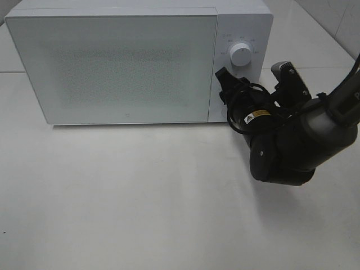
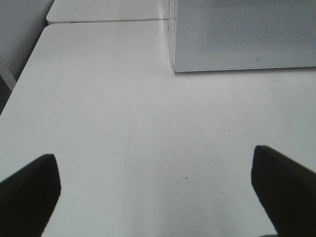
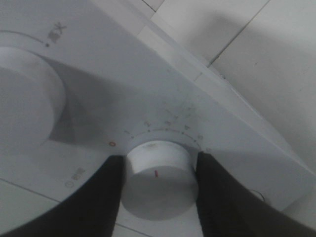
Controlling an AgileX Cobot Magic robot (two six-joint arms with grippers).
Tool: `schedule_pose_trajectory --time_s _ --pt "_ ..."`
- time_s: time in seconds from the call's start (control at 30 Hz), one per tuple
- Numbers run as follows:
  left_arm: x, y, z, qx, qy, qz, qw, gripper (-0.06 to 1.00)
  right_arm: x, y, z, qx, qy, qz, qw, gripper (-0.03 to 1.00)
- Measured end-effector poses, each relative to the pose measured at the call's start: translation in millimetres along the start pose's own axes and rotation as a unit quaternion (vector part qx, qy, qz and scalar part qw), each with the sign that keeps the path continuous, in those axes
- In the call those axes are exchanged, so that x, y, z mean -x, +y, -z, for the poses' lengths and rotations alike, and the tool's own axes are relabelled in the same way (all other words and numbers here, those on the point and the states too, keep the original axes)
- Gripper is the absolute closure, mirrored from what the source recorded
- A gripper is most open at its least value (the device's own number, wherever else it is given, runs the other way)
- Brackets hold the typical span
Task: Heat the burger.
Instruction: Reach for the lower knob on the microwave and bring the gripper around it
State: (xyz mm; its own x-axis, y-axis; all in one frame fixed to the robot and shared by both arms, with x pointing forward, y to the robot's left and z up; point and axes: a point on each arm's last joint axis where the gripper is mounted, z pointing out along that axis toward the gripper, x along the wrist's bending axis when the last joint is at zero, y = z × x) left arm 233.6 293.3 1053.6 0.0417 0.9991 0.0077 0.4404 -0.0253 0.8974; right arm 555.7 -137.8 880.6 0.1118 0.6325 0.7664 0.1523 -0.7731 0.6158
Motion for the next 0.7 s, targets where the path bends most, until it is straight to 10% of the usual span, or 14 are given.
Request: schedule_pose_trajectory --time_s 0.7 --pt "0.0 0.0 0.0 0.000 0.000 0.000 1.000 -0.05 0.4 -0.2 0.5 -0.002 0.000 -0.237 0.971 0.53"
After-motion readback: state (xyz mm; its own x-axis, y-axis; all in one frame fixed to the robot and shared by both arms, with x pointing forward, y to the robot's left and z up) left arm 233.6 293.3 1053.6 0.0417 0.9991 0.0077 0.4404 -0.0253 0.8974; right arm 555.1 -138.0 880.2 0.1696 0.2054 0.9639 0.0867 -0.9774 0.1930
